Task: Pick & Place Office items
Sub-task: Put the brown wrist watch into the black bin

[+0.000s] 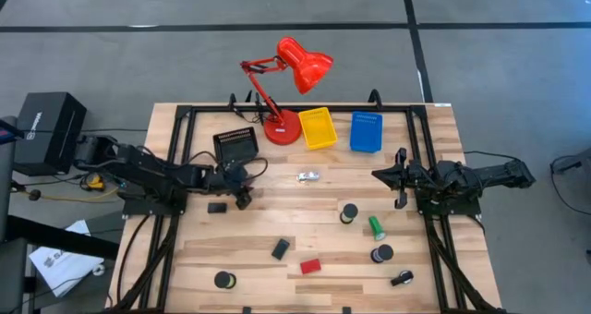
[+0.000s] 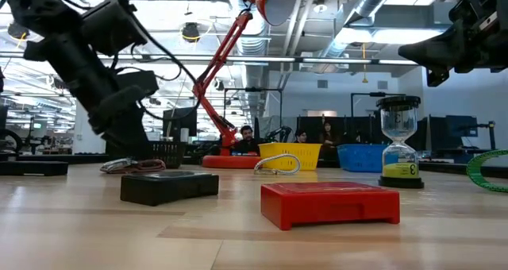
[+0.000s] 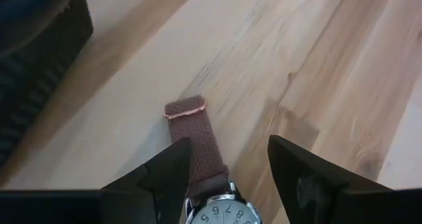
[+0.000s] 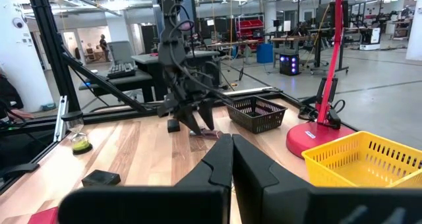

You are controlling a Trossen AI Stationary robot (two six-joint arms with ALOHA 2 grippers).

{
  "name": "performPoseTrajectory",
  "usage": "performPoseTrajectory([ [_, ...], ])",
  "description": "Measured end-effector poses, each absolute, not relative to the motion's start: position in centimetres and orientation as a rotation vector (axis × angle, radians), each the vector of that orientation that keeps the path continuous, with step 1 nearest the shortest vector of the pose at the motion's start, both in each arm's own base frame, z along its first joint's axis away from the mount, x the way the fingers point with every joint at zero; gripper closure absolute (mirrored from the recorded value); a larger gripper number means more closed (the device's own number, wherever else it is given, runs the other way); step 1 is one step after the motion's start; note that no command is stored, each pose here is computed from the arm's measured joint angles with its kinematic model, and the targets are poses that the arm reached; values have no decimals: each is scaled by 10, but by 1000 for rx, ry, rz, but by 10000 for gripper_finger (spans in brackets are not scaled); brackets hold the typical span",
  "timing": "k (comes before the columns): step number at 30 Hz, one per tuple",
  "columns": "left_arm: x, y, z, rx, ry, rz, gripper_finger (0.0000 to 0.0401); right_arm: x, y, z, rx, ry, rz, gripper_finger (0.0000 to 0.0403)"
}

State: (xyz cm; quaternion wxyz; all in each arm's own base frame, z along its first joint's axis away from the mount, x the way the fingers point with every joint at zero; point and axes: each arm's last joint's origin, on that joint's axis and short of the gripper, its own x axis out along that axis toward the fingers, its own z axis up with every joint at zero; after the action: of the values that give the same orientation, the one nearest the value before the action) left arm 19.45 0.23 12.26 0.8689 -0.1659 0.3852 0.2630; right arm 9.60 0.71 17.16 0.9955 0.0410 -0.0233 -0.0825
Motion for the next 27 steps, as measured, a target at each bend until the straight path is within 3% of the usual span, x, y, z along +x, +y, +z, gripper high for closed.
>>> performPoseTrajectory([
  [12,180,5,108,-331,853,581,236,96,7,172,82,-47,-165,403],
  [23,180,5,109,-317,843,598,346,96,7,172,82,-47,-165,403],
  [27,184,3,111,-314,799,586,369,96,7,172,82,-47,-165,403],
])
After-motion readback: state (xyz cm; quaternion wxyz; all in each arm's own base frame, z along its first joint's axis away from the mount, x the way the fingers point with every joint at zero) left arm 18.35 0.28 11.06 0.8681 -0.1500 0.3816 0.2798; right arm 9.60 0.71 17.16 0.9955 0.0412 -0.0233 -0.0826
